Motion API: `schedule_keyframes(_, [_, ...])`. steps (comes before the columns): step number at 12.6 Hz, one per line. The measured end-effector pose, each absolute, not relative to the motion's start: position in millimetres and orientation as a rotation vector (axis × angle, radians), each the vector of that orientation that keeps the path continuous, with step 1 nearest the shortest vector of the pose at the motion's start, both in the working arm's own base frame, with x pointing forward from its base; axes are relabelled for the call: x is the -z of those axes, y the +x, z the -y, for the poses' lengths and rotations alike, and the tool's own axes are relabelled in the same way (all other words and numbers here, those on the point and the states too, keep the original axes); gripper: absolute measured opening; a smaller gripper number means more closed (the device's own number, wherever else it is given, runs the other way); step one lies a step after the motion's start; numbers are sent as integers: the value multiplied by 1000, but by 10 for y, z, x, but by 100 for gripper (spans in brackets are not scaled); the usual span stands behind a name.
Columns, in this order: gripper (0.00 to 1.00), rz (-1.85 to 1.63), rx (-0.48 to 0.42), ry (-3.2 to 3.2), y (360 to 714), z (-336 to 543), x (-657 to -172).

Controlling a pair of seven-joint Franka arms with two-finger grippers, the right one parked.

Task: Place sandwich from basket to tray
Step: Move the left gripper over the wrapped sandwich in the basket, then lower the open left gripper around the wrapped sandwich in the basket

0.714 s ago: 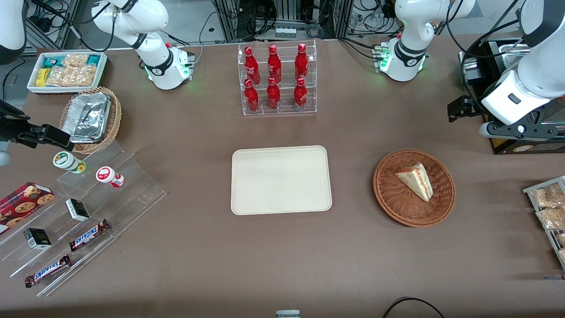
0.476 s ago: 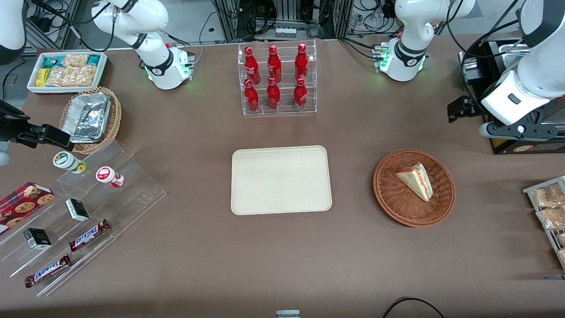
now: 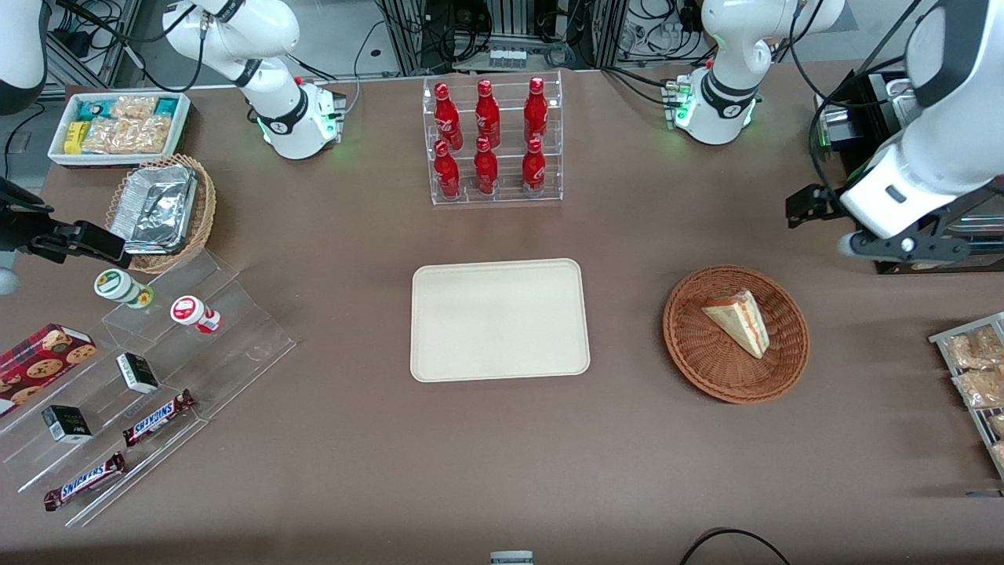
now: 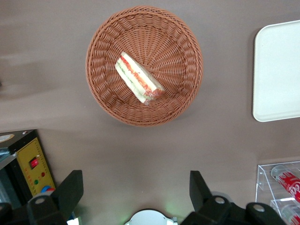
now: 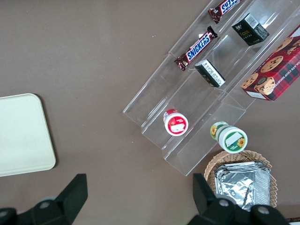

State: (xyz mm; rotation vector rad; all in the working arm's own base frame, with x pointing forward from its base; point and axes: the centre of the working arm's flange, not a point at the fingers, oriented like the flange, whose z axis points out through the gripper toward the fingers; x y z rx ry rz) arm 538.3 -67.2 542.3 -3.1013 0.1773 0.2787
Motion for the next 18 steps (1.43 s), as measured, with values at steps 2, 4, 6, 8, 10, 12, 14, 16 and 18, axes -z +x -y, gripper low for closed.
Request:
schedule_keyframes(2, [100, -186, -321, -3097, 5408, 698, -5050])
schedule_keyframes(4, [100, -205, -355, -3095, 5466, 759, -4681])
schedule_keyframes(6, [100, -219, -374, -3097, 5531, 805, -4293])
schedule_keyframes(8, [100, -231, -392, -3098, 5540, 847, -3906])
schedule_keyframes(10, [100, -234, -398, -3101, 5536, 856, -3644])
schedule_keyframes(12, [100, -226, -380, -3107, 5546, 826, -3473])
schedule_keyframes(14, [100, -168, -356, -3112, 5534, 772, -3365])
schedule_keyframes(16, [100, 7, -333, -3108, 5537, 763, -3341])
schedule_keyframes(18, [100, 207, -295, -3096, 5563, 772, -3355])
